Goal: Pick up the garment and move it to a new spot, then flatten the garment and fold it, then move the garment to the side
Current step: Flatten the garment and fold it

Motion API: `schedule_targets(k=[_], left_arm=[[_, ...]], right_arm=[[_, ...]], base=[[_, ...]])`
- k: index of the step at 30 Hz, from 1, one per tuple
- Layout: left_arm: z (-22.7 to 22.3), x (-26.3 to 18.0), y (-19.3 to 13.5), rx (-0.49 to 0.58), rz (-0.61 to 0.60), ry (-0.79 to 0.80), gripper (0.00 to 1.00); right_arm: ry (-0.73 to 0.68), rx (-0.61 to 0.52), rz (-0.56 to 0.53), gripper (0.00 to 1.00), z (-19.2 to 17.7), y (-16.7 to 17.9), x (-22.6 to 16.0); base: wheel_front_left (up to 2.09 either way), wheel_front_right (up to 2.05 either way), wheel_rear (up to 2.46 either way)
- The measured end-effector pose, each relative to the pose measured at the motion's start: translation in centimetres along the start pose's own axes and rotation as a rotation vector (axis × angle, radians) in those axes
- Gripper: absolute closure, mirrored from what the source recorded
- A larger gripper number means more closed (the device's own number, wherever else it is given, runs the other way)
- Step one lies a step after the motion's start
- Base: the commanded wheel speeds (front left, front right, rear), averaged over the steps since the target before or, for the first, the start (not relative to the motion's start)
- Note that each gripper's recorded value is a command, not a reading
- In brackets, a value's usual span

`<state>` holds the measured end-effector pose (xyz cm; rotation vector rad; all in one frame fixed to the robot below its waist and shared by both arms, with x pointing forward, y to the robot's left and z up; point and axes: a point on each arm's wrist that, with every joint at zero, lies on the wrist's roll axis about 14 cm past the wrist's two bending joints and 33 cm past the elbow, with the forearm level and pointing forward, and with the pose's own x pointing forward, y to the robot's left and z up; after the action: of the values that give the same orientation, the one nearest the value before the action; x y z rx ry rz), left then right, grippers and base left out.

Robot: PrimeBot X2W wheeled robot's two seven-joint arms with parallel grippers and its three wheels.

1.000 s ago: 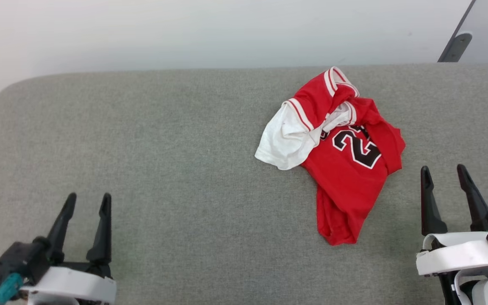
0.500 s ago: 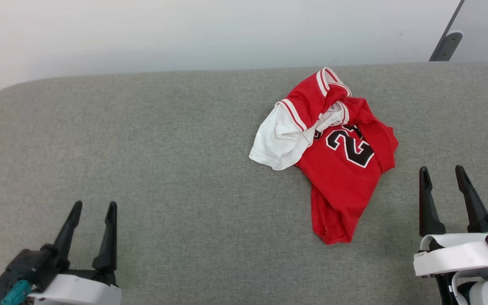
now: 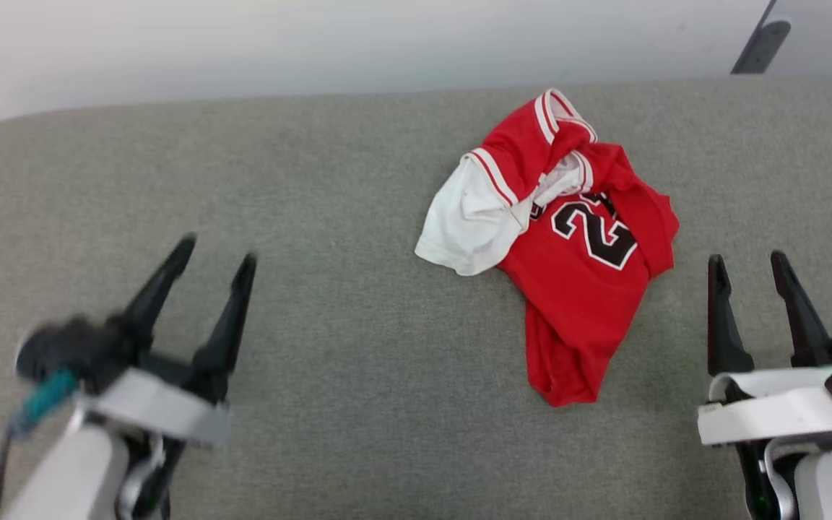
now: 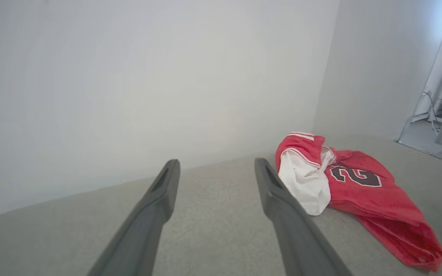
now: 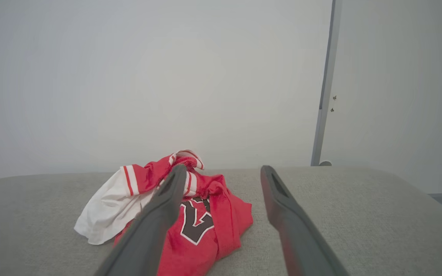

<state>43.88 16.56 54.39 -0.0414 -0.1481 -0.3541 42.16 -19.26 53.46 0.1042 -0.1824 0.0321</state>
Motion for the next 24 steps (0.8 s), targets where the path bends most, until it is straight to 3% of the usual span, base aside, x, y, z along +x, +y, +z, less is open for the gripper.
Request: schedule_targets(k=[7, 12, 19, 24], left_arm=[[3.1, 7.9, -2.0, 0.035, -0.217, 0.027, 0.00], [0.2, 12.2, -4.1, -0.018, -0.327, 0.263, 0.00], [-7.3, 11.7, -11.0, -0.067, -0.588, 0.707, 0.00], [-10.2, 11.0, -14.0, -0.054, -0.714, 0.873, 0.00]], right_arm=[[-0.007, 0.029, 0.001, 0.00, -0.3, 0.0, 1.3], [0.016, 0.060, -0.034, 0.00, -1.3, -1.2, 1.4], [0.049, 0.066, -0.116, 0.00, -2.3, -4.0, 0.2], [0.059, 0.063, -0.153, 0.00, -2.5, -5.2, -0.3]], base=[[0.00, 0.00, 0.00], [0.00, 0.00, 0.00], [0.00, 0.00, 0.00], [0.00, 0.00, 0.00]])
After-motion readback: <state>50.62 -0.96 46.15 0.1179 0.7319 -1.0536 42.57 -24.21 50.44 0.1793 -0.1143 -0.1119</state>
